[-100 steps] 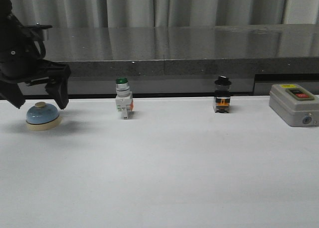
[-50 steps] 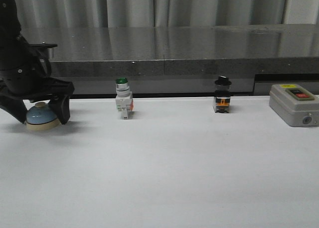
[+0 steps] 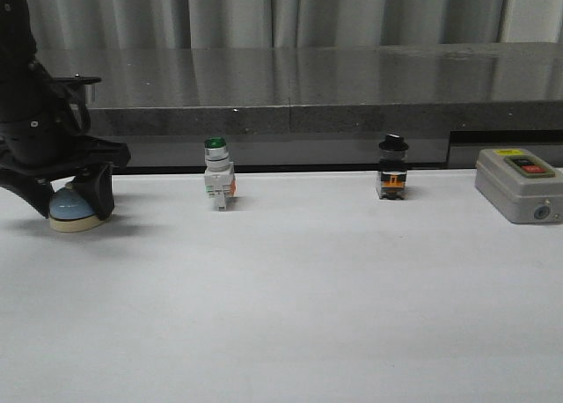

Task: Place and press bell with both arms
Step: 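Lift the bell with the left gripper and carry it toward table center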

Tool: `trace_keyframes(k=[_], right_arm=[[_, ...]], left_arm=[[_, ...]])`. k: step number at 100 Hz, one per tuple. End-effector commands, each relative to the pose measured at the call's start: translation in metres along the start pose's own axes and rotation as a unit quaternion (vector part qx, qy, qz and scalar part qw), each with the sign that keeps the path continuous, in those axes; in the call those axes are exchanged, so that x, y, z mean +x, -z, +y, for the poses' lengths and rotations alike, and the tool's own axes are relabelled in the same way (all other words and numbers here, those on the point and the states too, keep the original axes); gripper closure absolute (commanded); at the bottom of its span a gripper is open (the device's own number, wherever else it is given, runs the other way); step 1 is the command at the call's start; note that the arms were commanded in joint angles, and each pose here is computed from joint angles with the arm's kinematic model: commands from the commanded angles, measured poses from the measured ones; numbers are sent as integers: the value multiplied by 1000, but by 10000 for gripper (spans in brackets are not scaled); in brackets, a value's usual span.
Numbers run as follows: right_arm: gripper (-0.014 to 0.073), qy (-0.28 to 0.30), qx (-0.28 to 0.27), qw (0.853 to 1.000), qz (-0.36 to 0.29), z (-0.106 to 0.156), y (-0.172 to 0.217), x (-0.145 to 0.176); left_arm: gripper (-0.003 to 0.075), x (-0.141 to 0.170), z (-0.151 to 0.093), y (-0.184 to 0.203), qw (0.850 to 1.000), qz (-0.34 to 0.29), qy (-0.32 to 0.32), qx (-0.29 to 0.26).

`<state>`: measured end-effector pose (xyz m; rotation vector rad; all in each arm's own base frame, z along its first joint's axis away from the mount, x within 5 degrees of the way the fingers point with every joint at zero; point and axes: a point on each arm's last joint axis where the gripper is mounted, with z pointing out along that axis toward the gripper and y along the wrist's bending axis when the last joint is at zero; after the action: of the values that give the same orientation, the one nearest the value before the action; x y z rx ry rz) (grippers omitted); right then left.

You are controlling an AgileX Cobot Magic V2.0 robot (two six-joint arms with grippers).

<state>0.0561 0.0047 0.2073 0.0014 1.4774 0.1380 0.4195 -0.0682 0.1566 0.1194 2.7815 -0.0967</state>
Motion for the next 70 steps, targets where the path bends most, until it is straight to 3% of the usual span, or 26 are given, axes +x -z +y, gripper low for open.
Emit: trace_keyframes(k=[1, 12, 31, 47, 70], right_arm=[[664, 2, -3, 998, -58, 1, 2, -13], [664, 2, -3, 998, -58, 1, 2, -13], [664, 2, -3, 998, -58, 1, 2, -13], [664, 2, -3, 998, -58, 1, 2, -13], [664, 2, -3, 998, -58, 1, 2, -13]], left_arm=[[515, -15, -8, 44, 998, -55, -6, 7], [515, -14, -11, 70, 998, -61, -12, 10], [515, -5, -36, 132, 994, -88, -53, 27], [515, 9, -73, 169, 987, -108, -102, 53], [515, 29, -136, 171, 974, -107, -175, 99]])
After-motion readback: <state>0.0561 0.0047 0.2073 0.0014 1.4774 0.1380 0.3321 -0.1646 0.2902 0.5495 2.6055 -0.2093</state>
